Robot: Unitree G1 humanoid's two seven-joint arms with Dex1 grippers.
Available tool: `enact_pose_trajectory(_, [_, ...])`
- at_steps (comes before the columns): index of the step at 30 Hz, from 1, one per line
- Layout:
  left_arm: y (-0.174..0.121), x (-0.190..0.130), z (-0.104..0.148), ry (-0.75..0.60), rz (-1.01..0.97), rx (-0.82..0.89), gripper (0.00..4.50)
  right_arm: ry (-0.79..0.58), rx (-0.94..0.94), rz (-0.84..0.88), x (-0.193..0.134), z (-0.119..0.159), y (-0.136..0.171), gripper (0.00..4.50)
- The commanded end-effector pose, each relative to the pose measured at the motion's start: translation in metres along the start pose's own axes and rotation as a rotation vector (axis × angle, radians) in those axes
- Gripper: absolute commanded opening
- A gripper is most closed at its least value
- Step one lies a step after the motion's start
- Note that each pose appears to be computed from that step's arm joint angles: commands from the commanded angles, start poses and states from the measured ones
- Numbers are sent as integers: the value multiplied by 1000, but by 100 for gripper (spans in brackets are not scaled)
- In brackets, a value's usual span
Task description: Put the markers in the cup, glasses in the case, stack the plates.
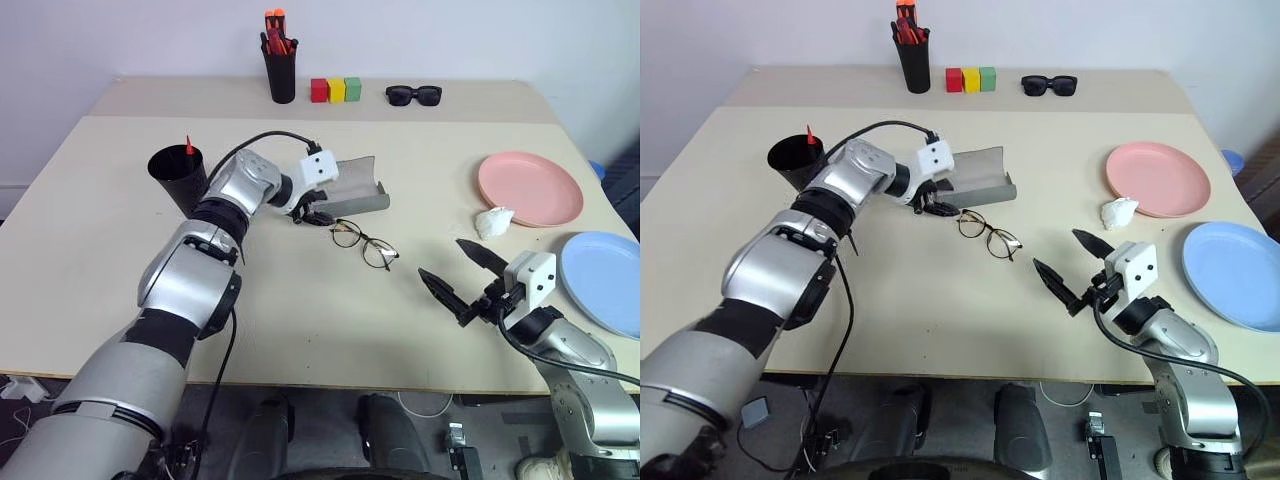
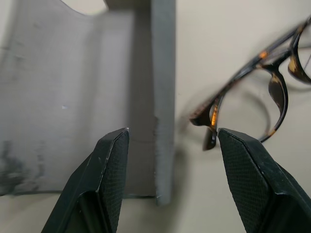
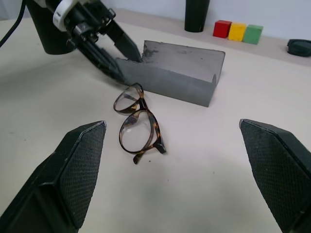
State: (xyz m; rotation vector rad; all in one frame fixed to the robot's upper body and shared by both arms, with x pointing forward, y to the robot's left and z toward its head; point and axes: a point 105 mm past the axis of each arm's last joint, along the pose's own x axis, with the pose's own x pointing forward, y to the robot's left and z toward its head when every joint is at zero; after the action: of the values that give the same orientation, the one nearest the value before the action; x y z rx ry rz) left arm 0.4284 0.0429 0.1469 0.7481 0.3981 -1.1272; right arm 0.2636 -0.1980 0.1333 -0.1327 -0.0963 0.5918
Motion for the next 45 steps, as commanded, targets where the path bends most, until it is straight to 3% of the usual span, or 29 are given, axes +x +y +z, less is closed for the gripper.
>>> enact_pose_trajectory(1, [8, 1, 9, 36, 62, 47, 293, -60, -46, -12, -1, 17, 1, 450])
enact_pose_trajectory(2, [8, 2, 10, 31, 72, 37, 293, -62, -47, -16, -1, 18, 0, 450])
enact_pose_trajectory(8, [11, -1, 10, 27, 84, 16, 7, -60, -52, -33, -5, 20, 0, 450])
enact_pose_trajectory(19, [12, -14, 11, -31, 34, 36, 2, -61, -59, -30, -4, 24, 0, 450])
enact_pose_trajectory(32, [-25, -31, -30, -34, -194, 113, 2, -56, -46, 16, 2, 19, 1, 450])
enact_pose_trajectory(45, [-56, -20, 1, -116, -248, 114, 2, -64, -46, 29, 5, 18, 1, 450])
